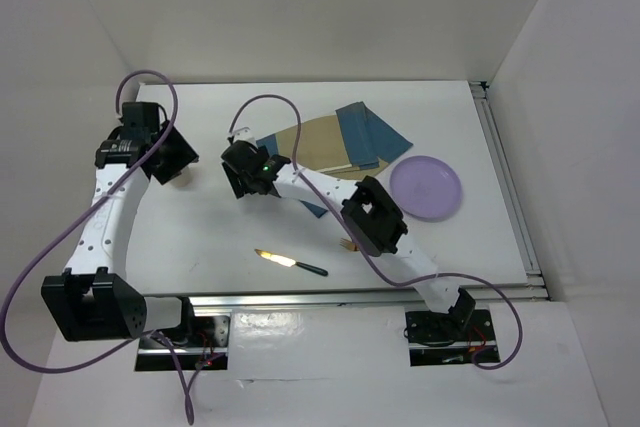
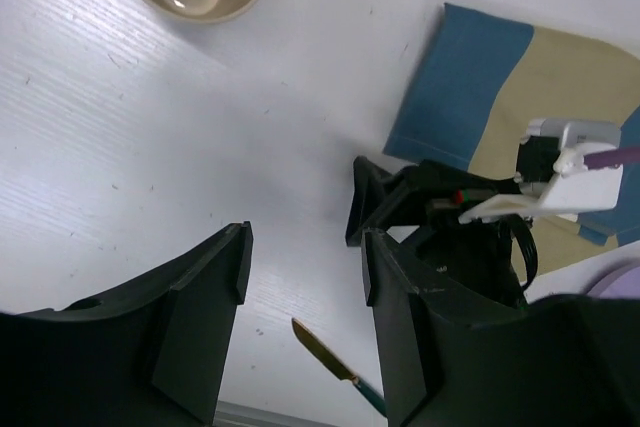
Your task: Set the dinner table for one person
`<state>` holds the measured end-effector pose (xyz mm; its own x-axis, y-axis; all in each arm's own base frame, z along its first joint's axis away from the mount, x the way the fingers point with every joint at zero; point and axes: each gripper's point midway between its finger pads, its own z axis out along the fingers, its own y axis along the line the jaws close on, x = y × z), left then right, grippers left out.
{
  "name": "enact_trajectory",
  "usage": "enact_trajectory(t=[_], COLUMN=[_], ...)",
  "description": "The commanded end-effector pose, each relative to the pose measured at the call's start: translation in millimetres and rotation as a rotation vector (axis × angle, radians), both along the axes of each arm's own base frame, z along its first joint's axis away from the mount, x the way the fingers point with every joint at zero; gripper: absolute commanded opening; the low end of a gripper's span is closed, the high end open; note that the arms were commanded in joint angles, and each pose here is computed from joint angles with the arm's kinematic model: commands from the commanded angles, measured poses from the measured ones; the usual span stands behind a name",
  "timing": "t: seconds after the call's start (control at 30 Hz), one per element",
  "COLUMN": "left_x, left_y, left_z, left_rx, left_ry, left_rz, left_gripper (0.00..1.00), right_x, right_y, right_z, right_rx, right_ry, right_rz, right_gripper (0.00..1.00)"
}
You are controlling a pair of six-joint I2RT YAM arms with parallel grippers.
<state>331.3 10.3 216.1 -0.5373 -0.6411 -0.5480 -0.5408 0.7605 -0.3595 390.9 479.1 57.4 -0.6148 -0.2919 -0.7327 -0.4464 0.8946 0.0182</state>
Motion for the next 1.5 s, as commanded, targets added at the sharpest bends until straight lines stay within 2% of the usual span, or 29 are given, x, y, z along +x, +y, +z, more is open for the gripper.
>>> enact_trajectory(t=[0.0,0.07,0.2,0.23,0.3,0.33,0.37,0.43,0.53,0.6,0.63,0.7,0.73,0.83,0.87,0.9,0.93,1.1,1.3,1.47], left_x=[-6.9,-9.1,-11.1,-11.1,-13.4,-13.4,-13.4,-14.2,-12.8,-10.3,-10.6,-8.4,-7.4,-10.7,-13.0,-18.6,-18.1,-28.0,-45.1,-58.0], left_y=[-6.2,-6.0,0.3,0.3,0.1,-1.5,-1.6,-3.3,-6.9,-12.7,-14.8,-22.8,-24.5,-35.9,-43.5,-55.4,-67.0,-118.5,-166.5,-199.5], left_z=[-0.6,-4.3,-8.1,-8.2,-8.9,-8.7,-8.7,-5.8,-4.4,-5.5,-5.3,-10.5,-13.7,-30.7,-32.3,-44.1,-42.7,-62.5,-100.7,-101.6], left_rx=[-0.048,-0.041,-0.031,-0.031,-0.031,-0.038,-0.038,-0.043,-0.046,-0.057,-0.061,-0.085,-0.096,-0.144,-0.157,-0.198,-0.211,-0.3,-0.288,-0.278], left_ry=[-0.003,0.0,0.01,0.01,0.01,0.009,0.009,0.0,-0.01,-0.013,-0.014,-0.016,-0.005,0.007,0.0,0.021,-0.004,-0.037,0.031,-0.1], left_rz=[-0.011,-0.019,-0.014,-0.014,-0.014,-0.02,-0.02,-0.026,-0.062,-0.112,-0.128,-0.18,-0.186,-0.237,-0.263,-0.292,-0.317,-0.465,-0.614,-0.753], left_gripper=[0.64,0.64,0.64,0.64,0.64,0.64,0.64,0.64,0.66,0.66,0.66,0.66,0.66,0.66,0.66,0.66,0.66,0.7,0.75,0.77], right_x=[22.9,28.3,31.5,31.1,32.2,32.0,32.7,32.4,31.7,29.7,27.2,33.5,31.4,38.5,36.4,36.0,36.8,36.7,36.8,39.6], right_y=[-0.6,-2.4,-10.0,-10.6,-12.1,-12.3,-9.7,-8.1,-0.1,3.2,2.1,-11.7,-21.8,-52.1,-65.6,-75.2,-89.8,-123.1,-138.6,-142.6], right_z=[11.8,6.5,-12.0,-18.4,-17.9,-20.2,-19.0,-11.9,22.7,67.0,107.0,138.6,177.4,204.4,229.0,227.1,246.3,256.2,259.7,255.4], right_rx=[-0.006,-0.018,-0.07,-0.079,-0.084,-0.084,-0.081,-0.074,-0.015,0.044,0.104,0.15,0.197,0.243,0.276,0.272,0.305,0.342,0.36,0.37], right_ry=[-0.093,-0.113,-0.122,-0.116,-0.123,-0.123,-0.128,-0.132,-0.15,-0.193,-0.227,-0.251,-0.285,-0.291,-0.311,-0.3,-0.311,-0.277,-0.256,-0.236], right_rz=[-0.075,-0.099,-0.121,-0.12,-0.127,-0.127,-0.112,-0.1,-0.071,-0.034,-0.031,-0.029,-0.023,-0.031,-0.034,-0.035,-0.033,-0.004,-0.019,-0.017], right_gripper=[0.75,0.72,0.59,0.51,0.42,0.35,0.19,0.0,0.0,0.0,0.0,0.0,0.0,0.0,0.0,0.0,0.0,0.0,0.0,0.0])
